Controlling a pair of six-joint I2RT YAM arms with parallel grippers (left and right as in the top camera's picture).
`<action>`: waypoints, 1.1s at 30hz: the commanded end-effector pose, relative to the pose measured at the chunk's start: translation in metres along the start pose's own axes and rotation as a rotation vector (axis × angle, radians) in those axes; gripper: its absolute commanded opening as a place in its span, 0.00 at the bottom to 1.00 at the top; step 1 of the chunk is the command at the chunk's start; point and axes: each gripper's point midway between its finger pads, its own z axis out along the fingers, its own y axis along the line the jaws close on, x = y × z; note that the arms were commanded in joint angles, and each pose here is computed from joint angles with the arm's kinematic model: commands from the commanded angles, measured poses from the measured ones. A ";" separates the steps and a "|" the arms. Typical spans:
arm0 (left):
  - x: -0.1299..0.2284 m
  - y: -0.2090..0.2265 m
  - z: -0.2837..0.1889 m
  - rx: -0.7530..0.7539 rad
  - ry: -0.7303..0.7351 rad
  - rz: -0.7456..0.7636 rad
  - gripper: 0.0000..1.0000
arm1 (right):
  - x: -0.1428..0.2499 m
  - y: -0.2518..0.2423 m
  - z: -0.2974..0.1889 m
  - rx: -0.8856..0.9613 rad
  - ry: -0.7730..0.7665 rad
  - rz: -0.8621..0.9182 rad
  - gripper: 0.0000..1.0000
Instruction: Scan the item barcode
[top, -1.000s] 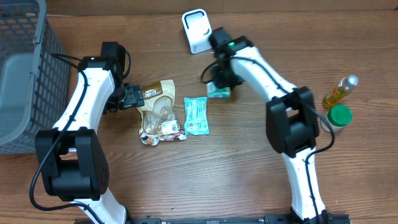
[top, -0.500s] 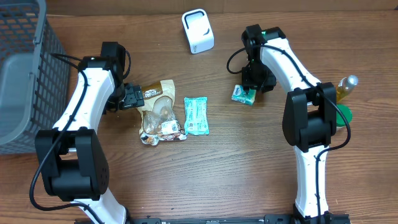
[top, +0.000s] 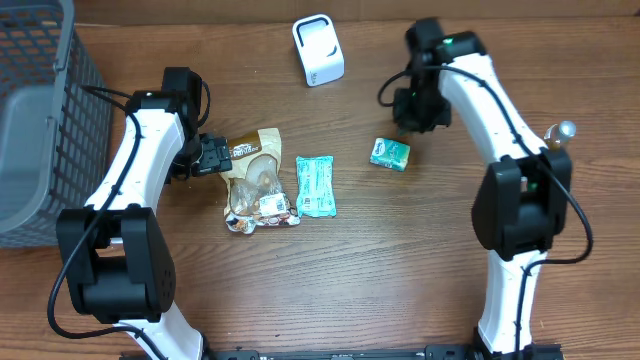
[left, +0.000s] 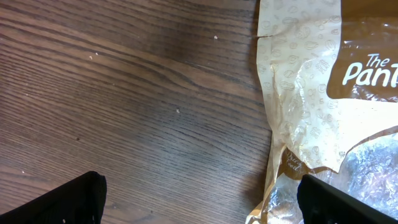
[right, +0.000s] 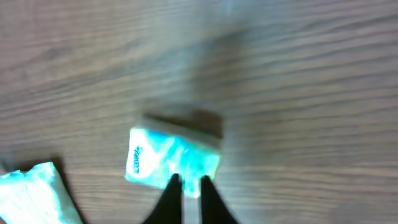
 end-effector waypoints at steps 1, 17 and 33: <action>-0.005 0.001 -0.001 -0.007 -0.011 0.015 1.00 | -0.013 -0.017 0.000 -0.008 -0.029 0.044 0.04; -0.005 0.001 -0.001 -0.007 -0.011 0.015 1.00 | 0.000 -0.019 0.044 0.000 0.036 0.045 0.04; -0.005 0.001 -0.001 -0.007 -0.010 0.015 0.99 | 0.001 -0.004 0.058 -0.092 0.038 0.044 0.05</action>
